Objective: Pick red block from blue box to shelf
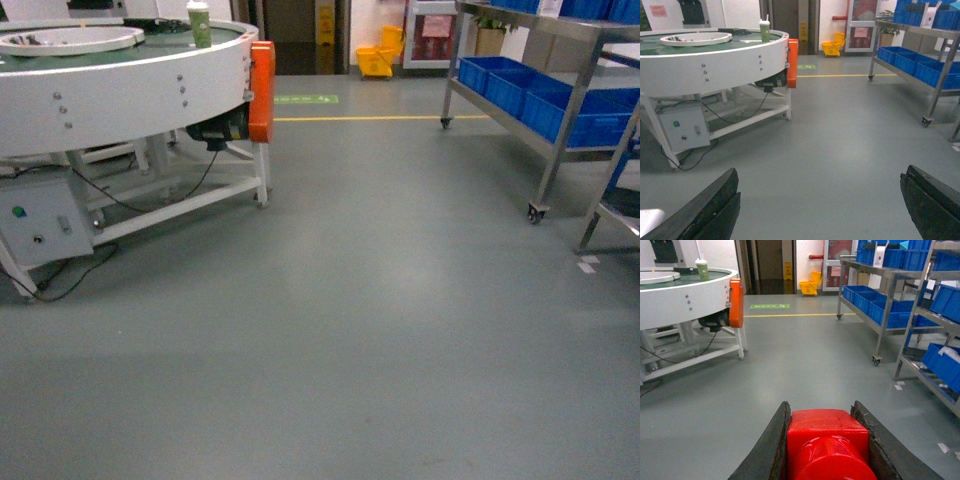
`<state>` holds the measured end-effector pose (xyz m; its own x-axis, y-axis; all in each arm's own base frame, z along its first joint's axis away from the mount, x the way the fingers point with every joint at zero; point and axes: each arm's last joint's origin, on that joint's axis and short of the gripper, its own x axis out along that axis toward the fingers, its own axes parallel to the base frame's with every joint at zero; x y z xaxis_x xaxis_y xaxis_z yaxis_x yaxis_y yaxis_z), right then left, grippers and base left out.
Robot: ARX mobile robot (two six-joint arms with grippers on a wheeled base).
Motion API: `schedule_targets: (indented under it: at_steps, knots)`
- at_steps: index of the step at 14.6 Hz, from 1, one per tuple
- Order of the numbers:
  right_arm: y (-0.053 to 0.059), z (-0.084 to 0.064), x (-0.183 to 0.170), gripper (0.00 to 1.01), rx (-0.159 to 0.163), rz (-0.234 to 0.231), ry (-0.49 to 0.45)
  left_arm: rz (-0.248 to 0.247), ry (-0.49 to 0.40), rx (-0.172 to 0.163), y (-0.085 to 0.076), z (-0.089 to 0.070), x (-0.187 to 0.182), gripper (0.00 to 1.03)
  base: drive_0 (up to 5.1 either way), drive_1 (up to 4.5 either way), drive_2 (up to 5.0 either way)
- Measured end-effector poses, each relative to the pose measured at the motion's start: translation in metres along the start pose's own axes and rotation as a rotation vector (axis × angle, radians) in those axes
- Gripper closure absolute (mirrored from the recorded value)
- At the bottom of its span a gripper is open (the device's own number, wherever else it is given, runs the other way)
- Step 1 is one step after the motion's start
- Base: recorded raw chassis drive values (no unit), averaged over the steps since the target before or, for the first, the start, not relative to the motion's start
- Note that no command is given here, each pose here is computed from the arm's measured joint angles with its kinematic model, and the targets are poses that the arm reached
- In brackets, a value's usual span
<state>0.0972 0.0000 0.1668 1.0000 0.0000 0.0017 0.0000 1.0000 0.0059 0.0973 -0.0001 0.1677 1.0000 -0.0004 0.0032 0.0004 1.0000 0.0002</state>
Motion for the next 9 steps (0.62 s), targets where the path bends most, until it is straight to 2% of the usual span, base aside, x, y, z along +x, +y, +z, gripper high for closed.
schedule_targets:
  at_steps: [9]
  knots:
    - [0.0,0.0003,0.0,0.73,0.0,0.0,-0.003,0.0,0.001,0.0,0.0,-0.0001,0.0,0.05,-0.1,4.25,-4.4]
